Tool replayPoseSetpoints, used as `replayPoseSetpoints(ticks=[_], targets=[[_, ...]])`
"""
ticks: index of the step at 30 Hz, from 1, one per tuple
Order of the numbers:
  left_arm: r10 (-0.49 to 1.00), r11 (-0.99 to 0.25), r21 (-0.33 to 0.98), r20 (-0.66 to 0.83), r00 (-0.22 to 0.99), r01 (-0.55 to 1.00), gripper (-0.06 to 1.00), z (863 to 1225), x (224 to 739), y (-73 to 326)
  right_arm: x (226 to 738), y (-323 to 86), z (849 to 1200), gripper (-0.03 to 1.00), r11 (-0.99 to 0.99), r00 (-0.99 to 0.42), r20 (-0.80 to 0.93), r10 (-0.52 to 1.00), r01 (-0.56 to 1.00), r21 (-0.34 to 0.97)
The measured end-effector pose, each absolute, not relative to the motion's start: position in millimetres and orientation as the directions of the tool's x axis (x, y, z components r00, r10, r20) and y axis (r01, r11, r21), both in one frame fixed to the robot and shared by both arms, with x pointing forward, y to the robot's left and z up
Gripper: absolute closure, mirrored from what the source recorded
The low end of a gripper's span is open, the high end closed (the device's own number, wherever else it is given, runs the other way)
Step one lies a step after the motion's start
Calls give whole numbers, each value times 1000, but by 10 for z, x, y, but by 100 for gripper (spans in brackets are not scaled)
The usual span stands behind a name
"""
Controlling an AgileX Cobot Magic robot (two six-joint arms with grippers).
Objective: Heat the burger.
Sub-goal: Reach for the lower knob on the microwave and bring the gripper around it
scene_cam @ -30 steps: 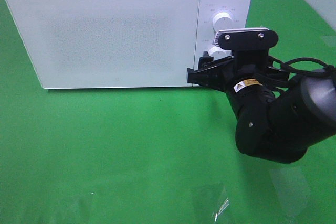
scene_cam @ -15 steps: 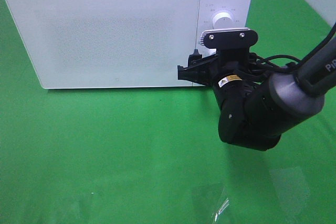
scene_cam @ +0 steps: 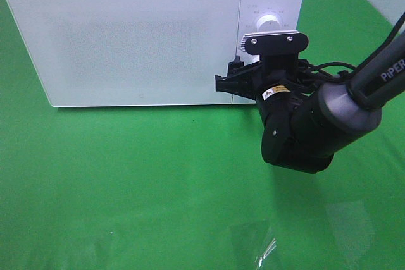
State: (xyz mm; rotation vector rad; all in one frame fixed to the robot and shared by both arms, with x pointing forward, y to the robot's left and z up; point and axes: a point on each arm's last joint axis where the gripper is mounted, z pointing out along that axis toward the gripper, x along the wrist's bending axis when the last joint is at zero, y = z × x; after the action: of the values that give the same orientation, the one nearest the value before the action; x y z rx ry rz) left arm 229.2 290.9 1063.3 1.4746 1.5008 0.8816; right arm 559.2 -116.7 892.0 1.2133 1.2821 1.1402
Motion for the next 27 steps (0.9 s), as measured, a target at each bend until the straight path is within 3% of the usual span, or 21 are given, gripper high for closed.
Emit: replayPoseSetpoints(ticks=[20,25,27], targets=[[996,63,910,-86,38,410,-5,10633,2292,2909,5594,-1166,8839,23,71,-9,-70,997,78,994],[996,63,910,-86,38,410,-5,10633,2292,2909,5594,-1166,8843,28,70,-9,-70,998,78,995],[996,63,910,-86,38,410,-5,10633,2292,2909,5594,-1166,8843,37,70,-9,-70,998,78,995]])
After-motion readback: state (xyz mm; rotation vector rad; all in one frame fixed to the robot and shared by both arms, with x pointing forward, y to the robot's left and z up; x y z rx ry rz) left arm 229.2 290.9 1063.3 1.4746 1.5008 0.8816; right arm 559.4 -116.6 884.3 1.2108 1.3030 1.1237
